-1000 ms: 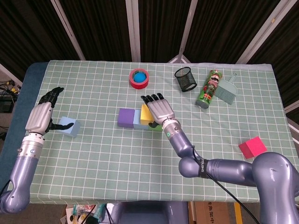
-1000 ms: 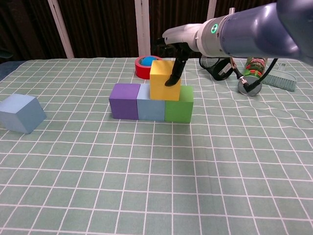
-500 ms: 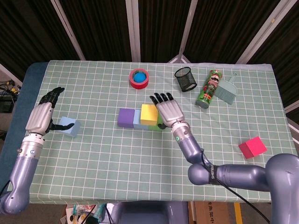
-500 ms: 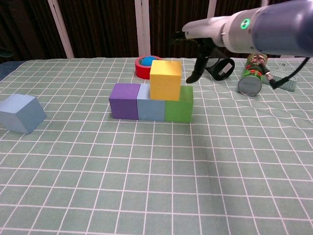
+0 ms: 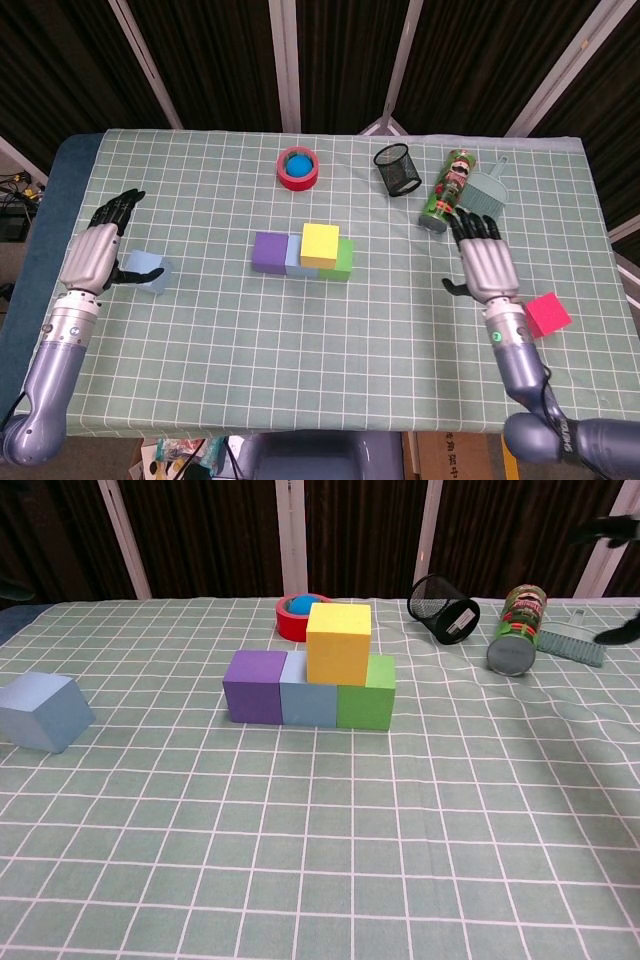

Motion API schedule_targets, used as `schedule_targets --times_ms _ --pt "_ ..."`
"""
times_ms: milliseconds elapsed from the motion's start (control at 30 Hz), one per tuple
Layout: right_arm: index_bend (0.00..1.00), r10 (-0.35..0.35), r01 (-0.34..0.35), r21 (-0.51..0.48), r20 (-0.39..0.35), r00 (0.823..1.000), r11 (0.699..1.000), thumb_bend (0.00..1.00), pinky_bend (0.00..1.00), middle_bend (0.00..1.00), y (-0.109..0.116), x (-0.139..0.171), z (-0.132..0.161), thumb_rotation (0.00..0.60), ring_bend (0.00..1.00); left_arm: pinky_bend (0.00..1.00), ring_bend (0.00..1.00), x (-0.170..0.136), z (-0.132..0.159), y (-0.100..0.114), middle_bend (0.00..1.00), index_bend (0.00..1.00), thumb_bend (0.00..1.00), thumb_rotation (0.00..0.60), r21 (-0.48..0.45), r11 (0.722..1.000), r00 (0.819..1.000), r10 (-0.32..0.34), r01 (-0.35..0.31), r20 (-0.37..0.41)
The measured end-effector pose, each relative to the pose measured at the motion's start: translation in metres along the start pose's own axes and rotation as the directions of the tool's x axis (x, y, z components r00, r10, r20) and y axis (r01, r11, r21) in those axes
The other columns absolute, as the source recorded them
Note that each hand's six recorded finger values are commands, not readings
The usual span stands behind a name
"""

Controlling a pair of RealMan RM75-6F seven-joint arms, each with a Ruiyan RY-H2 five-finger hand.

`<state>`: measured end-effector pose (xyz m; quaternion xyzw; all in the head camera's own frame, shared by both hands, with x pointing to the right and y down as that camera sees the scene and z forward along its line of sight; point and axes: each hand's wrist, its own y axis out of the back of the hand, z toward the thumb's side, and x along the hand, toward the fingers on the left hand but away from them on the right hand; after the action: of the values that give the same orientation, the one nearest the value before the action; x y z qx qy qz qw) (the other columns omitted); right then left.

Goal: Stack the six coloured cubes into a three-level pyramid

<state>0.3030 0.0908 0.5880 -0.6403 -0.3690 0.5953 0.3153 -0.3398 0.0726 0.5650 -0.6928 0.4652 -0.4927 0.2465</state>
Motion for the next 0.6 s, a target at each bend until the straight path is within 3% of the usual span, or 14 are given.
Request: schedule_targets --times_ms 267,433,600 --pt "0.00 -0.053 0.058 -0.029 0.129 0.990 0.998 0.24 0.00 0.00 0.006 0.044 -0.081 0.600 0.00 0.00 0.00 -0.005 0.004 -0.013 0.02 0.00 0.10 0.600 0.030 0.999 1.000 -0.026 0.025 0.012" --pt "0.00 -0.084 0.090 -0.031 0.147 0.986 0.996 0.24 0.00 0.00 0.008 0.064 -0.108 0.600 0.00 0.00 0.00 -0.008 0.002 -0.021 0.02 0.00 0.10 0.600 0.058 0.997 0.999 -0.042 0.042 0.003" --pt "0.00 -0.092 0.100 -0.054 0.130 0.987 0.994 0.24 0.00 0.00 0.004 0.074 -0.118 0.600 0.00 0.00 0.00 -0.007 -0.002 -0.025 0.03 0.00 0.05 0.600 0.123 0.990 0.998 -0.066 0.066 -0.008"
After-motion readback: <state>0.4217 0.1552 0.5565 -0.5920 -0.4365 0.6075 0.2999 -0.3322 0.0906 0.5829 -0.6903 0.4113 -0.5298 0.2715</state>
